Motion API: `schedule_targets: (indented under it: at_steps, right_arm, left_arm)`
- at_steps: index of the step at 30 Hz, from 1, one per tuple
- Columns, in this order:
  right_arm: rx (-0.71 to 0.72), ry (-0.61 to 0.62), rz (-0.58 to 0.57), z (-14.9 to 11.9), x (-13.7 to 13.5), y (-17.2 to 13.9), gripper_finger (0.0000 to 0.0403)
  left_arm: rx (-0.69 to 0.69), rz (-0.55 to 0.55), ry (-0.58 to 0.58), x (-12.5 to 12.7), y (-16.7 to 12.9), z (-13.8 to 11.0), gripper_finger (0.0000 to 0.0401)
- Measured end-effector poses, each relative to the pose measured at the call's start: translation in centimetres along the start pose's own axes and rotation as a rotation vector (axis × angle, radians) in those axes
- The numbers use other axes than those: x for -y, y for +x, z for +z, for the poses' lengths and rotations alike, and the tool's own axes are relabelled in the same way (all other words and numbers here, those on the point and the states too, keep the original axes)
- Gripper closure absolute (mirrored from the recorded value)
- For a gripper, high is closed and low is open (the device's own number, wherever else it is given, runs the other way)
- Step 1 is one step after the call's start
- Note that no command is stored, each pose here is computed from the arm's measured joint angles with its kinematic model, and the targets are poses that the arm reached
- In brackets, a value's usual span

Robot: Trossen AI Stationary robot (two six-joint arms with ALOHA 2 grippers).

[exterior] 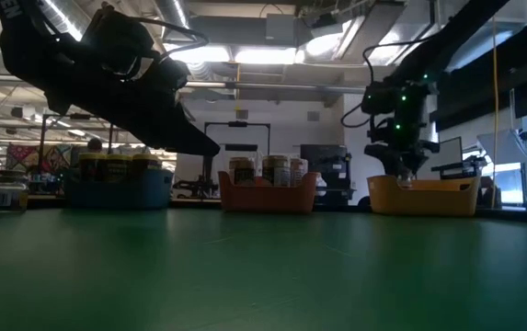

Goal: Sort spices by type
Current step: Put the brown seasoning bottle into the yellow bin

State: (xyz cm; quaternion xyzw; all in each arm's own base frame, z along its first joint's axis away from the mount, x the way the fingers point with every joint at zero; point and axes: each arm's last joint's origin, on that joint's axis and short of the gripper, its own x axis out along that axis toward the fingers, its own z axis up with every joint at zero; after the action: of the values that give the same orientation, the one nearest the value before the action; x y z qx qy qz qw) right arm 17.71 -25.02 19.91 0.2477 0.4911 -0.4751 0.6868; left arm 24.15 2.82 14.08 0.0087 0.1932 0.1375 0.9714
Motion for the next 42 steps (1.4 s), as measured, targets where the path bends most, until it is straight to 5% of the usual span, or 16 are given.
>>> schedule_targets:
  at_steps: [18, 25, 35, 42]
  right_arm:
    - [0.002, -0.027, -0.042, 0.0, 0.0, 0.2, 0.0156]
    - [0.079, -0.046, -0.09, 0.7, 0.8, -5.0, 0.0146]
    - [0.441, -0.191, 0.157, -3.1, -4.5, -14.5, 0.0146]
    - [0.556, -0.295, 0.233, -7.8, -8.6, -13.3, 0.0145]
  left_arm:
    - [0.0, 0.0, 0.0, 0.0, 0.0, 0.0, 0.0123]
    - [0.009, 0.0, -0.011, 0.0, 0.0, 0.1, 0.0123]
    - [0.006, -0.001, 0.03, 0.1, 0.4, 1.3, 0.0122]
    - [-0.289, 0.055, 0.071, -0.6, 0.5, 6.2, 0.0122]
